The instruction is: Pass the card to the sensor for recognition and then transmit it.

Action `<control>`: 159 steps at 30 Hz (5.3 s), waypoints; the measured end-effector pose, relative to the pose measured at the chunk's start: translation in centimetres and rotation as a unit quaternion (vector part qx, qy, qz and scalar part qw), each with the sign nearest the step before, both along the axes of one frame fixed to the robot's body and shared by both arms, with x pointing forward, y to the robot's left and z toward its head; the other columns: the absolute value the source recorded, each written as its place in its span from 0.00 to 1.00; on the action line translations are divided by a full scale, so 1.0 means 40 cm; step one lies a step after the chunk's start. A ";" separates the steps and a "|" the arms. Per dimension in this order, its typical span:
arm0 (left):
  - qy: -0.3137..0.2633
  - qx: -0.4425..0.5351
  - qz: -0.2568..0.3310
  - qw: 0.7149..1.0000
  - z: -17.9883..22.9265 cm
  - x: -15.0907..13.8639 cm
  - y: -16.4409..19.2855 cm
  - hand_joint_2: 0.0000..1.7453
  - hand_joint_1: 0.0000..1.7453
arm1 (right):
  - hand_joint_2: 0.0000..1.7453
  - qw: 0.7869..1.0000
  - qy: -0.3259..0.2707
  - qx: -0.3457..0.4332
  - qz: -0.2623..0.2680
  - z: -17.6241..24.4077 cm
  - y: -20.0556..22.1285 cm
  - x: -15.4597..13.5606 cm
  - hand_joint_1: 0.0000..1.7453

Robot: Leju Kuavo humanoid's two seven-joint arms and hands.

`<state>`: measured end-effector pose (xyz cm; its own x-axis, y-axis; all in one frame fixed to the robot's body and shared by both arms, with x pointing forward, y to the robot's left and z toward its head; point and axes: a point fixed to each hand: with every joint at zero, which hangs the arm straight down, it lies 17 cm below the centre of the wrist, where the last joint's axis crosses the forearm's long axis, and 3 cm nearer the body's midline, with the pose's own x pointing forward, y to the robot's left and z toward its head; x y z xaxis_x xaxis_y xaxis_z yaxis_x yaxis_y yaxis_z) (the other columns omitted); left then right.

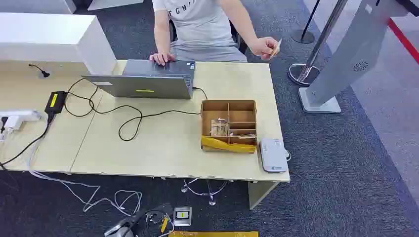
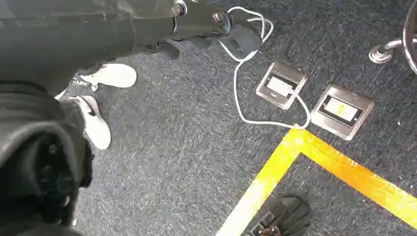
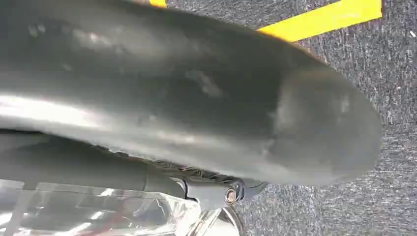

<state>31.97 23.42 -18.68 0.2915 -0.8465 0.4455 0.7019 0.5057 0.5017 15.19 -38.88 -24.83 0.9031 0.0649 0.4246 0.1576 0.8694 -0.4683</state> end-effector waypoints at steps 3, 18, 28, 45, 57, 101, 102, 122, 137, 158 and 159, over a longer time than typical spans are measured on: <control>0.003 0.000 -0.001 1.000 -0.001 -0.002 -0.001 0.00 0.00 | 0.00 1.000 -0.001 -0.002 0.000 0.001 -0.004 0.001 0.00; 0.010 0.002 -0.005 1.000 -0.003 -0.005 -0.005 0.00 0.00 | 0.00 0.990 -0.033 -0.021 -0.138 0.046 -0.214 0.012 0.00; 0.008 0.005 -0.011 1.000 0.001 0.002 -0.019 0.00 0.00 | 0.00 0.955 -0.150 -0.158 -0.200 0.339 -0.655 0.218 0.00; 0.000 -0.010 -0.029 1.000 0.033 0.043 -0.086 0.00 0.00 | 0.00 0.904 -0.279 -0.272 -0.175 0.937 -0.952 0.434 0.00; -0.008 -0.017 -0.046 0.999 0.057 0.069 -0.139 0.00 0.00 | 1.00 0.865 -0.351 -0.348 -0.090 1.325 -0.886 0.556 0.00; -0.011 -0.043 -0.088 0.995 0.135 0.131 -0.314 0.00 0.00 | 1.00 0.611 -0.272 -0.498 0.552 1.216 0.358 1.067 0.00; -0.010 -0.044 -0.087 0.995 0.134 0.130 -0.313 0.00 0.00 | 1.00 0.611 -0.273 -0.496 0.553 1.208 0.367 1.068 0.00; -0.004 -0.032 -0.067 0.997 0.117 0.129 -0.276 0.00 0.00 | 1.00 0.636 -0.266 -0.482 0.541 1.147 0.374 1.090 0.81; 0.001 -0.039 -0.055 0.998 0.114 0.127 -0.269 0.00 0.00 | 1.00 0.650 -0.260 -0.485 0.524 1.140 0.329 1.101 1.00; 0.020 -0.135 -0.018 0.990 0.128 0.112 -0.314 0.00 0.00 | 1.00 0.678 -0.238 -0.465 0.516 1.093 0.258 1.099 1.00; 0.020 -0.135 -0.017 0.990 0.127 0.112 -0.313 0.00 0.00 | 1.00 0.678 -0.237 -0.465 0.517 1.091 0.256 1.098 1.00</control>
